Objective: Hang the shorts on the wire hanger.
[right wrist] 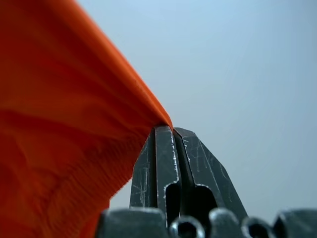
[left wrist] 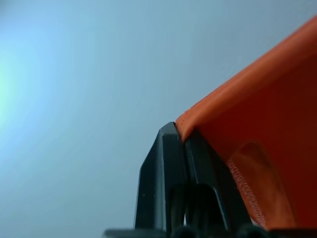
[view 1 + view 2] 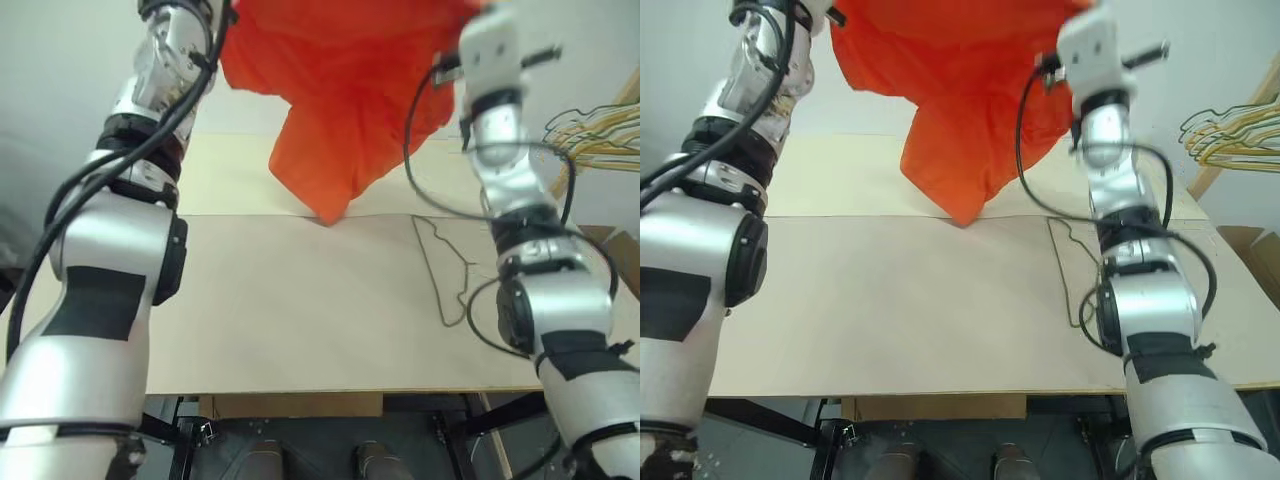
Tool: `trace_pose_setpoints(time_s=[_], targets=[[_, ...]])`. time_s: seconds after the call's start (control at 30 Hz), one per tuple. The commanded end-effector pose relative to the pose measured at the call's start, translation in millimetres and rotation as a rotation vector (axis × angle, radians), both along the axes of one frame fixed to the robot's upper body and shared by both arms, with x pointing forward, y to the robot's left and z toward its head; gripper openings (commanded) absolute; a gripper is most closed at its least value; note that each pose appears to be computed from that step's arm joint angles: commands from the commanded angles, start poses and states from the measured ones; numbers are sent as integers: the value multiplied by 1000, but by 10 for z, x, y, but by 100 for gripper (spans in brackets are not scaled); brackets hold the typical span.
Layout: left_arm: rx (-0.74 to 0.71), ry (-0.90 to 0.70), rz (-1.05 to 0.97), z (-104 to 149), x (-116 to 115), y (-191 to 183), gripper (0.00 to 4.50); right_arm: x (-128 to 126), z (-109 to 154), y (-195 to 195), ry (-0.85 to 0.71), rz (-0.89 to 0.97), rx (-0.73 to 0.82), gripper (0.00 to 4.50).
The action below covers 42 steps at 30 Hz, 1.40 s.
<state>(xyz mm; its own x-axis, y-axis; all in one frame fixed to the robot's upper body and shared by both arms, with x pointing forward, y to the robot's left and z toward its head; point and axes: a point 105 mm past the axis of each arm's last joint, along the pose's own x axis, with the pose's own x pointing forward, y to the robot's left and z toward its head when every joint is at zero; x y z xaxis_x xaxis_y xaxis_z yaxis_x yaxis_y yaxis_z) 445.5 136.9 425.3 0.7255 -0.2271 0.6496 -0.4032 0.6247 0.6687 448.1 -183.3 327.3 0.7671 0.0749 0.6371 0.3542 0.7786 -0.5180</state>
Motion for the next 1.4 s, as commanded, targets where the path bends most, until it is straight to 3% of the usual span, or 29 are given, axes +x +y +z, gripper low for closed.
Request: trace_pose_setpoints(time_s=[0.03,0.17,0.27,0.4,0.53,0.73,0.87,1.13,1.4], targets=[[75,91,-201,-348,-21,-106,3,-123,-167,-184,3,1,-125,0],[198,359,-574,-1141,-183,-267,3,-318,-730,-169,127,127,-315,0],[299,545,-796,-1648,-494,-260,3,-532,-1096,-161,236,236,-442,0],[358,777,-1000,-2020,-997,-222,3,-796,-1393,-175,352,344,-580,0],[537,1109,-1116,-2357,-1563,-20,3,-1128,-1704,-135,499,490,-721,0],[702,1507,-1178,-2567,-2186,358,3,-1577,-2018,-81,678,655,-856,0],[735,1624,-1196,-2637,-2402,440,3,-1736,-2160,-67,757,702,-909,0],[730,1744,-1225,-2754,-2637,488,3,-1765,-2309,-85,796,664,-974,0],[754,1752,-1189,-2875,-2679,479,3,-1862,-2501,-84,794,650,-1053,0]])
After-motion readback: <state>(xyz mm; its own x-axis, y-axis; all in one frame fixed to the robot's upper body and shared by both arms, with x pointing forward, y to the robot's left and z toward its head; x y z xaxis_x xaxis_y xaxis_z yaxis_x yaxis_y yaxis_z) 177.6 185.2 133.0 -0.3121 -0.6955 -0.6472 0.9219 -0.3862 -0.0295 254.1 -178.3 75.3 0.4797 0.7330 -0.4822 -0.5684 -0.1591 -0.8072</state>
